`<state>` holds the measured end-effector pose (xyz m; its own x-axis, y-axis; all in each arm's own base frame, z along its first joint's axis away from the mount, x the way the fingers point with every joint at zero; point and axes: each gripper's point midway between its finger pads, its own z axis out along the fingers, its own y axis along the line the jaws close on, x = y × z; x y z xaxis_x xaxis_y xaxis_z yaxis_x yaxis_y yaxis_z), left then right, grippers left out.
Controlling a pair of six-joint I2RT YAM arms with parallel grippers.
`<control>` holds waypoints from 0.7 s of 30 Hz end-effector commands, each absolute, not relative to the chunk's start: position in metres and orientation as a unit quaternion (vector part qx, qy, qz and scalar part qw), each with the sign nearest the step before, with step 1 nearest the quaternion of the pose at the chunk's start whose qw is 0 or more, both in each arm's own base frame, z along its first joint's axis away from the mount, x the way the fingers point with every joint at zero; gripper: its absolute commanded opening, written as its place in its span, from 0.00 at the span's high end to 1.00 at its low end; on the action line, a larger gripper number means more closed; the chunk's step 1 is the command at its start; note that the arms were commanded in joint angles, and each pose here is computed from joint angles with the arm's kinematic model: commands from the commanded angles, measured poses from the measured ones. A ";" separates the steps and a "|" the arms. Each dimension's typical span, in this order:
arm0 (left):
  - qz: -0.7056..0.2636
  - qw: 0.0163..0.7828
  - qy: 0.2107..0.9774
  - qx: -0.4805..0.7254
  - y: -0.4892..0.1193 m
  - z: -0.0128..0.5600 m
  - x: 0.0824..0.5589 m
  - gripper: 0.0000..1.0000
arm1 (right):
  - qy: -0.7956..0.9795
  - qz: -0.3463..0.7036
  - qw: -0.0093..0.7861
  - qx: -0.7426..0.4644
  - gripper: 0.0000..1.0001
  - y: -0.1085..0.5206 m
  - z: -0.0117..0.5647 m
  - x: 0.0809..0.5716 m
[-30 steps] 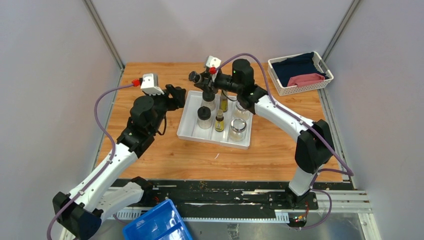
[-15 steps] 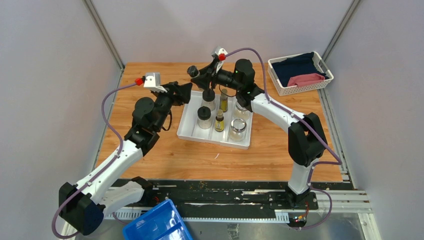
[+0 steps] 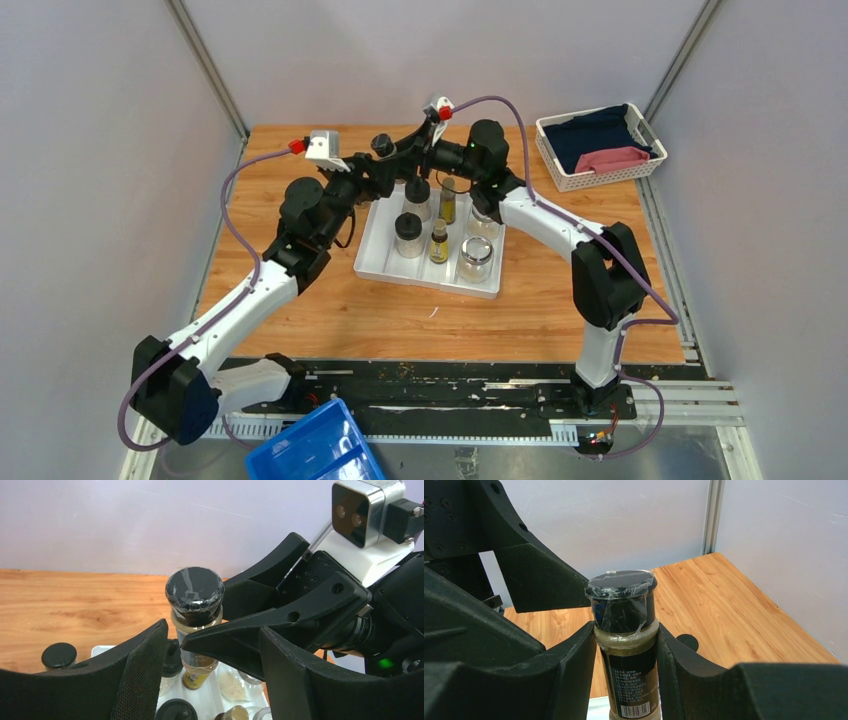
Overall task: Organize the condiment bottles
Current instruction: Place the bottle in the storage box.
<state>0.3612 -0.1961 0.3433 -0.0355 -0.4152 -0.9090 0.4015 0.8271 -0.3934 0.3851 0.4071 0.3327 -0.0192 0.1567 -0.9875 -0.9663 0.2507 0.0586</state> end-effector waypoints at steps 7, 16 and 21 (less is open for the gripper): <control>-0.290 0.719 0.631 0.011 -0.199 0.367 0.370 0.37 | 0.515 0.499 0.567 -0.405 1.00 0.418 0.321 0.367; -0.290 0.736 0.611 0.001 -0.188 0.377 0.366 0.38 | 0.508 0.503 0.559 -0.419 1.00 0.422 0.318 0.353; -0.294 0.744 0.600 0.002 -0.183 0.387 0.357 0.38 | 0.509 0.504 0.557 -0.420 1.00 0.423 0.316 0.353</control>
<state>0.3656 -0.1926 0.3545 0.0084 -0.4025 -0.9154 0.4179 0.8330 -0.3625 0.3762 0.4121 0.3117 -0.0537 0.1331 -0.9896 -0.9709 0.2245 0.0829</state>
